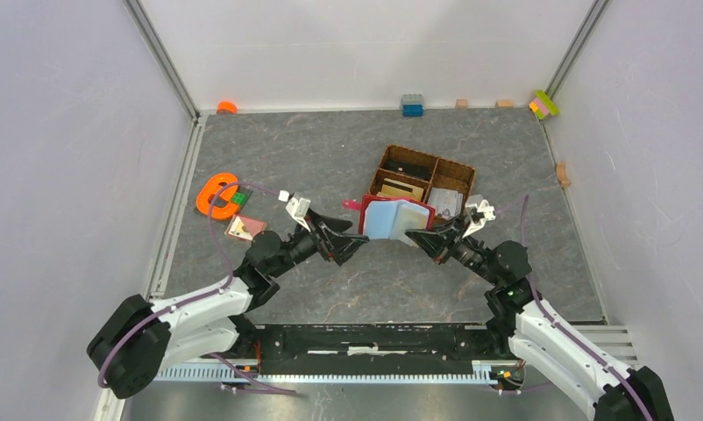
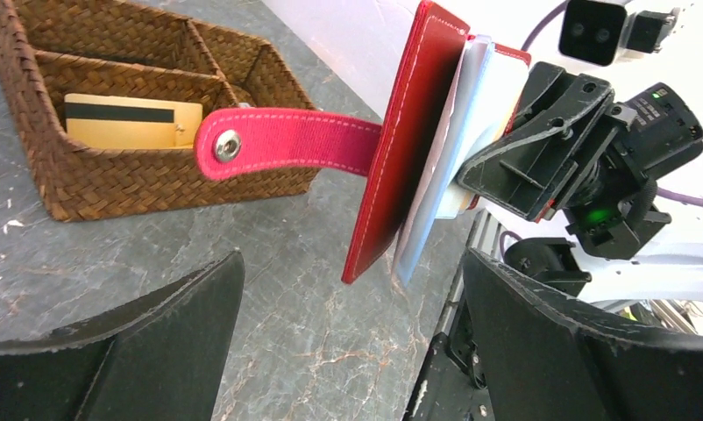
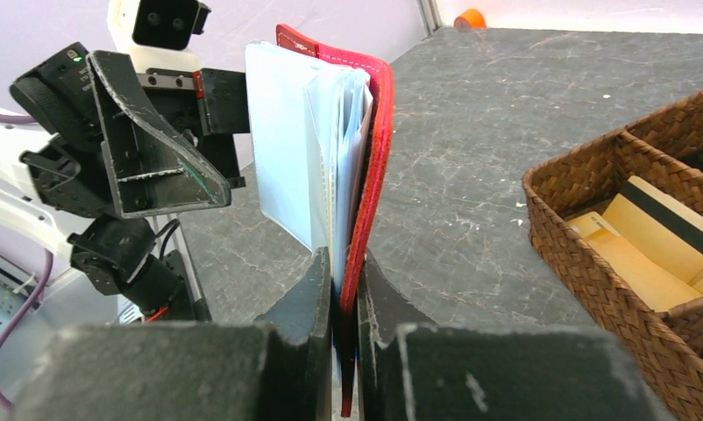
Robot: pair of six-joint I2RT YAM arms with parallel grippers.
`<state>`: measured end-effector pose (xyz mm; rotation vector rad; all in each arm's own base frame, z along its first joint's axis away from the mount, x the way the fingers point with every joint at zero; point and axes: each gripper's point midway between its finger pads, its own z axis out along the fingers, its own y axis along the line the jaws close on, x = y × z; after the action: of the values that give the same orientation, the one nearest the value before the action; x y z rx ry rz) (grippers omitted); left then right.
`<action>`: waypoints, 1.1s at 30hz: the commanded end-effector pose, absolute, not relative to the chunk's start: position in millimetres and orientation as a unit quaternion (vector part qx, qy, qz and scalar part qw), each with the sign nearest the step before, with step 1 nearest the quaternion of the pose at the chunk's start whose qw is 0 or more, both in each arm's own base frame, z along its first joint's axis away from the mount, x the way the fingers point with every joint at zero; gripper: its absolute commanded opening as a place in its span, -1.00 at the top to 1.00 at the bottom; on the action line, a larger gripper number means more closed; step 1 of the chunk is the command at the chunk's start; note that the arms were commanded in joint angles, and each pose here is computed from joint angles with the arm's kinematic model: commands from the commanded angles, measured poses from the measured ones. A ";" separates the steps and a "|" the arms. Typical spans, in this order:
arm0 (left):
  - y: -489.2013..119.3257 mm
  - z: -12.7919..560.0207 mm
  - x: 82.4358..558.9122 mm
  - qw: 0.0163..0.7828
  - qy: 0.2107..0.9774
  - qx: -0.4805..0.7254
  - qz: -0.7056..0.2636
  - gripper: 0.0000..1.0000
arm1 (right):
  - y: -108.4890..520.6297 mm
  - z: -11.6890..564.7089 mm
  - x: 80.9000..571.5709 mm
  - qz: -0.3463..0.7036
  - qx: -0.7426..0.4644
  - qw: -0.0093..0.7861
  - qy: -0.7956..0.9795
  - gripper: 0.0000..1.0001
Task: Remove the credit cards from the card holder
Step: Remove the credit card from the card holder.
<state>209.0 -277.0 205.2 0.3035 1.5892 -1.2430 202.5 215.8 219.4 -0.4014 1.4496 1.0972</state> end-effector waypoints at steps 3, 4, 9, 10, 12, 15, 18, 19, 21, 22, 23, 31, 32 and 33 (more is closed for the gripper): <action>-286.5 235.9 197.8 0.535 0.604 0.147 -0.571 -1.00 | 221.5 238.0 195.1 0.498 -0.190 0.605 0.591 1.00; -286.8 235.9 196.9 0.534 0.604 0.148 -0.572 -1.00 | 222.0 237.3 195.2 0.499 -0.191 0.604 0.592 1.00; -285.9 241.8 190.0 0.539 0.592 0.164 -0.576 -1.00 | 225.1 234.6 194.9 0.505 -0.194 0.594 0.595 1.00; -284.9 242.7 190.1 0.542 0.591 0.163 -0.575 -1.00 | 225.6 233.4 194.6 0.506 -0.194 0.592 0.596 1.00; -279.4 243.7 192.1 0.555 0.590 0.156 -0.566 -1.00 | 226.2 232.0 194.7 0.508 -0.193 0.590 0.597 1.00; -268.8 241.0 197.3 0.577 0.594 0.141 -0.543 -1.00 | 226.5 232.1 194.9 0.509 -0.193 0.589 0.597 1.00; -263.7 241.6 198.8 0.588 0.593 0.137 -0.532 -1.00 | 225.8 230.5 196.6 0.507 -0.188 0.589 0.600 1.00; -264.8 241.2 197.8 0.586 0.593 0.141 -0.534 -1.00 | 225.3 230.3 197.3 0.506 -0.186 0.590 0.601 1.00; -268.4 240.1 196.2 0.580 0.593 0.149 -0.538 -1.00 | 224.6 229.9 198.5 0.505 -0.182 0.591 0.603 1.00; -270.9 241.0 194.9 0.578 0.590 0.155 -0.543 -1.00 | 224.3 229.4 198.8 0.504 -0.180 0.591 0.603 1.00; -274.0 240.4 193.4 0.573 0.588 0.161 -0.547 -1.00 | 224.1 229.7 198.7 0.505 -0.179 0.592 0.603 1.00; -299.7 227.0 187.9 0.545 0.599 0.203 -0.551 -1.00 | 227.8 229.7 194.8 0.520 -0.182 0.580 0.599 1.00; -302.8 226.1 187.6 0.541 0.600 0.206 -0.552 -1.00 | 230.0 231.2 192.7 0.527 -0.187 0.576 0.596 1.00; -303.6 224.2 188.8 0.538 0.603 0.204 -0.552 -1.00 | 232.0 231.0 190.3 0.534 -0.192 0.570 0.595 1.00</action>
<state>188.5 -292.3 197.9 0.4120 1.5465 -1.3092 196.7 227.1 211.7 -0.4169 1.4778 1.1974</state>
